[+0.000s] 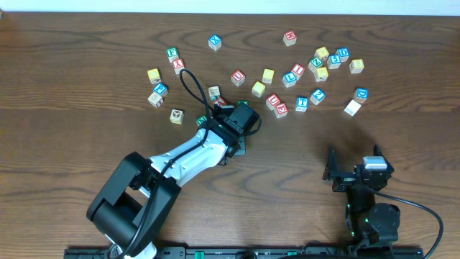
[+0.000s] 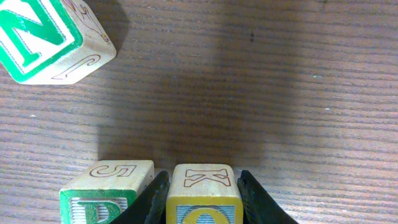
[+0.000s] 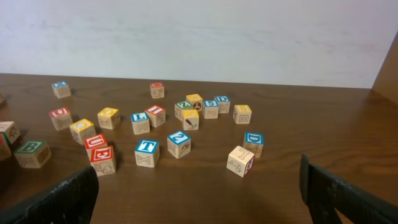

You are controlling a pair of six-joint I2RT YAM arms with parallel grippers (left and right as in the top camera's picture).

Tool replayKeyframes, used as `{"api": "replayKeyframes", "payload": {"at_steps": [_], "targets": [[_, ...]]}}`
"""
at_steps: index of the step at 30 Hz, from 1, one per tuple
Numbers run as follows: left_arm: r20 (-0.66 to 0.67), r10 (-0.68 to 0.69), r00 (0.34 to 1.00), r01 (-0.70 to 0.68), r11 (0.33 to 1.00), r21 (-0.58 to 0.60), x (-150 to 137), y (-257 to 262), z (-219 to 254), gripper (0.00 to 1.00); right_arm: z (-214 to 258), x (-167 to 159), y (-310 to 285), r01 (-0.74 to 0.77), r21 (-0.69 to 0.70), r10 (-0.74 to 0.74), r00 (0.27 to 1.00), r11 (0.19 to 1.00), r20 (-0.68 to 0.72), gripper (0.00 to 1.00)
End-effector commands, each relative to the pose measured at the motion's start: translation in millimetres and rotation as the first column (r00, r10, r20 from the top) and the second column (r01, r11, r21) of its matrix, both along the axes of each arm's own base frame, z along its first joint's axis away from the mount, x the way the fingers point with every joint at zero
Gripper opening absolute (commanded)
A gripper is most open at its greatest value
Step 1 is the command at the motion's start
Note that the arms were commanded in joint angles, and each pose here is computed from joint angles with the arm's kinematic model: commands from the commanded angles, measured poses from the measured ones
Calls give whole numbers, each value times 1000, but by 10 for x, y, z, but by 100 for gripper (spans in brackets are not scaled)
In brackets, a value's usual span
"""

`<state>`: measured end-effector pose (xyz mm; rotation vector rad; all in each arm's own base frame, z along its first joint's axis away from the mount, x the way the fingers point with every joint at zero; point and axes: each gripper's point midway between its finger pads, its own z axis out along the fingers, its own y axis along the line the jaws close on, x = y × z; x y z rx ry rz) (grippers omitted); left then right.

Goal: Spell out ROBOT
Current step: 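Lower the yellow O block beside the right side of the R block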

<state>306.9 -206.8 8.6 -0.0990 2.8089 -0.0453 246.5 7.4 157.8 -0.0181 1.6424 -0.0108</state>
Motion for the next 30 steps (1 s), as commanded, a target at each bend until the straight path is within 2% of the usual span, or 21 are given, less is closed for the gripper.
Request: {"api": "replayKeyframes", "payload": {"at_steps": [1, 7, 10, 30], "targets": [[-17, 14, 1000, -14, 999, 30, -41, 73, -104, 24, -7, -1, -14, 4, -12, -4, 1000, 1000, -1, 99], [-17, 14, 1000, -14, 999, 30, -41, 73, -104, 38, -7, -1, -14, 4, -12, -4, 1000, 1000, -1, 99], [-16, 14, 1000, -13, 999, 30, -40, 73, -103, 48, -7, -1, -14, 4, -12, -4, 1000, 1000, -1, 99], [8, -8, 1000, 8, 1000, 17, 30, 17, -10, 48, -7, -1, -14, 4, -12, -4, 1000, 1000, -1, 99]]}}
